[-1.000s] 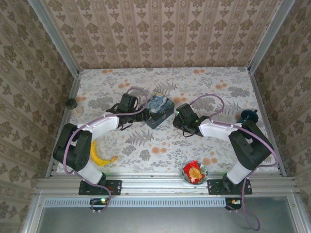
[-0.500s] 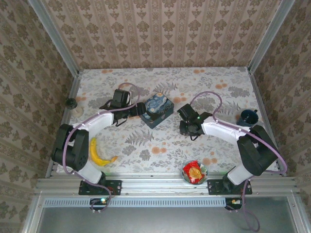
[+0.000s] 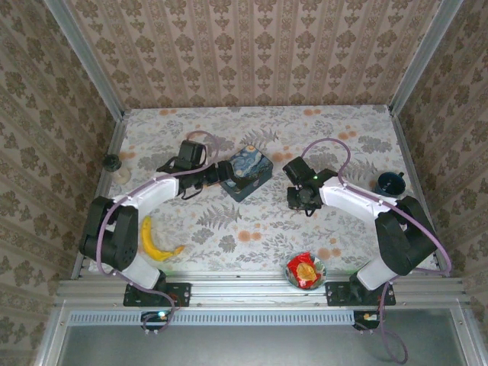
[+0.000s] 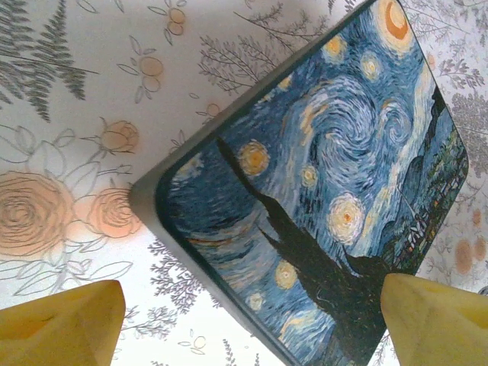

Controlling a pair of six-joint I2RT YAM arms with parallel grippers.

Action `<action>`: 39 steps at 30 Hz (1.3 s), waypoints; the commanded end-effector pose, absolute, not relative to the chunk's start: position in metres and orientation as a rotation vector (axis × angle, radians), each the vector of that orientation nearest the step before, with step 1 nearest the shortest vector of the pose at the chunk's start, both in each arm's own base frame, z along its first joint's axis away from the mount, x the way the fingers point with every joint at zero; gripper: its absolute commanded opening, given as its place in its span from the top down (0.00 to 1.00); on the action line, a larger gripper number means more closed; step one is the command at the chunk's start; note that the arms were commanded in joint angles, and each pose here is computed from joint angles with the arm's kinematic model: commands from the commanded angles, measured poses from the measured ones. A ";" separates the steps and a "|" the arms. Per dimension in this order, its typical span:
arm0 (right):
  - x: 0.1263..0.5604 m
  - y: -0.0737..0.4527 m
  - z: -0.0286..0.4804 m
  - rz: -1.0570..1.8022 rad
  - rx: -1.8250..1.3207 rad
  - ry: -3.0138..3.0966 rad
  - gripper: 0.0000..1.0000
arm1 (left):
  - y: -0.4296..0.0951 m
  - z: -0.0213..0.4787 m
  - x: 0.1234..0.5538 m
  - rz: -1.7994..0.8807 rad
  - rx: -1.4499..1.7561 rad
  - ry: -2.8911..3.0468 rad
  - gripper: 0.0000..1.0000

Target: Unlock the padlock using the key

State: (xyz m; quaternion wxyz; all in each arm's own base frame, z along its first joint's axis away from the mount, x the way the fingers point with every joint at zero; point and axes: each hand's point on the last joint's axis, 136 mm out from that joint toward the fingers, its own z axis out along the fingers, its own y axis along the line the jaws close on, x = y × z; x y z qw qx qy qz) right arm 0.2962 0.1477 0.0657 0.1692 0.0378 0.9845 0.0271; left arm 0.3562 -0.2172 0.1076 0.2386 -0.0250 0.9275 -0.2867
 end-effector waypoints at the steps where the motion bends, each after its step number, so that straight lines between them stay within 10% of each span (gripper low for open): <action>1: 0.301 0.148 0.082 0.087 0.095 2.765 1.00 | -0.232 0.113 0.367 -0.866 -0.077 2.515 0.12; 15: 0.294 0.147 0.083 0.117 0.121 2.766 1.00 | -0.271 0.133 0.435 -1.153 -0.097 2.346 0.27; 39: 0.287 0.126 0.061 0.079 0.152 2.903 1.00 | -0.249 0.160 0.452 -1.087 -0.135 2.256 0.16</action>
